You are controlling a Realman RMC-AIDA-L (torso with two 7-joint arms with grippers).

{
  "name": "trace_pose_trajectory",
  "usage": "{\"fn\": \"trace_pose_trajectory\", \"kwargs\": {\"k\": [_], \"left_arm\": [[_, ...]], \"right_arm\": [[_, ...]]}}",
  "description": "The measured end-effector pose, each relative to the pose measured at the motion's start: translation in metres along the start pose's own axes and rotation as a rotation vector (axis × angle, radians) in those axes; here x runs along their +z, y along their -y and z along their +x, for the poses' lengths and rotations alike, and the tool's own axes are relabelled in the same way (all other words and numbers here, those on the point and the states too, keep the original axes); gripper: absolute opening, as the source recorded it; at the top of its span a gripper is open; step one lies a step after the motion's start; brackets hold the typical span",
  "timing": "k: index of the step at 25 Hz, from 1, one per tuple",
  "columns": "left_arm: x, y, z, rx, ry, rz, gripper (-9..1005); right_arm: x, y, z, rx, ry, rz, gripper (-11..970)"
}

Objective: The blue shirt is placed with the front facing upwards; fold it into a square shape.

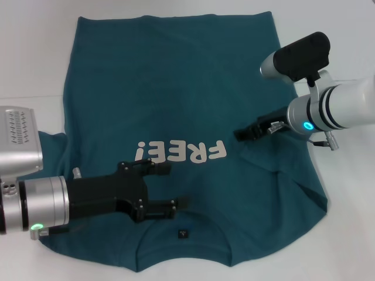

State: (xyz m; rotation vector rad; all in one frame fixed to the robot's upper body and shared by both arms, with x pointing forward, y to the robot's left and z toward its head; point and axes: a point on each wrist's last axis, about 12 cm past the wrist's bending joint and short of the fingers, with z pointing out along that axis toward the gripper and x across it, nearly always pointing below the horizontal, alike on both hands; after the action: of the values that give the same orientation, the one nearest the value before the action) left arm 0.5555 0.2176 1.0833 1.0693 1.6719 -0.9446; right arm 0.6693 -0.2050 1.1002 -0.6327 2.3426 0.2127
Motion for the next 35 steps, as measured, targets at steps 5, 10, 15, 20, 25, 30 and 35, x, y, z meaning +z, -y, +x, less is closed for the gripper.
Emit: {"fn": "trace_pose_trajectory", "kwargs": {"k": [5,10,15,20,25,30,35], "left_arm": [[-0.001,0.0,0.0,0.004,0.002,-0.004,847],[-0.002,0.0,0.001,0.0,0.009,-0.011,847],[-0.004,0.0,0.002,-0.006,0.012,-0.015,846],[-0.004,0.0,0.003,-0.009,0.012,-0.017,846],[-0.004,0.001,0.003,-0.012,0.013,-0.017,846],[-0.003,0.0,0.002,-0.017,0.014,-0.017,847],[-0.003,0.0,0.002,-0.022,0.014,-0.016,847]], "right_arm": [[0.0,-0.001,-0.007,0.0,0.03,0.003,789],[-0.004,-0.001,-0.015,0.038,0.084,-0.014,790],[-0.015,0.008,-0.012,0.077,0.1,-0.026,789],[-0.035,0.026,0.005,0.154,0.103,-0.056,788],[-0.052,0.036,0.027,0.207,0.069,-0.096,787],[-0.072,0.043,0.045,0.247,0.029,-0.143,786],[-0.1,0.06,0.056,0.307,0.031,-0.16,785]]}}
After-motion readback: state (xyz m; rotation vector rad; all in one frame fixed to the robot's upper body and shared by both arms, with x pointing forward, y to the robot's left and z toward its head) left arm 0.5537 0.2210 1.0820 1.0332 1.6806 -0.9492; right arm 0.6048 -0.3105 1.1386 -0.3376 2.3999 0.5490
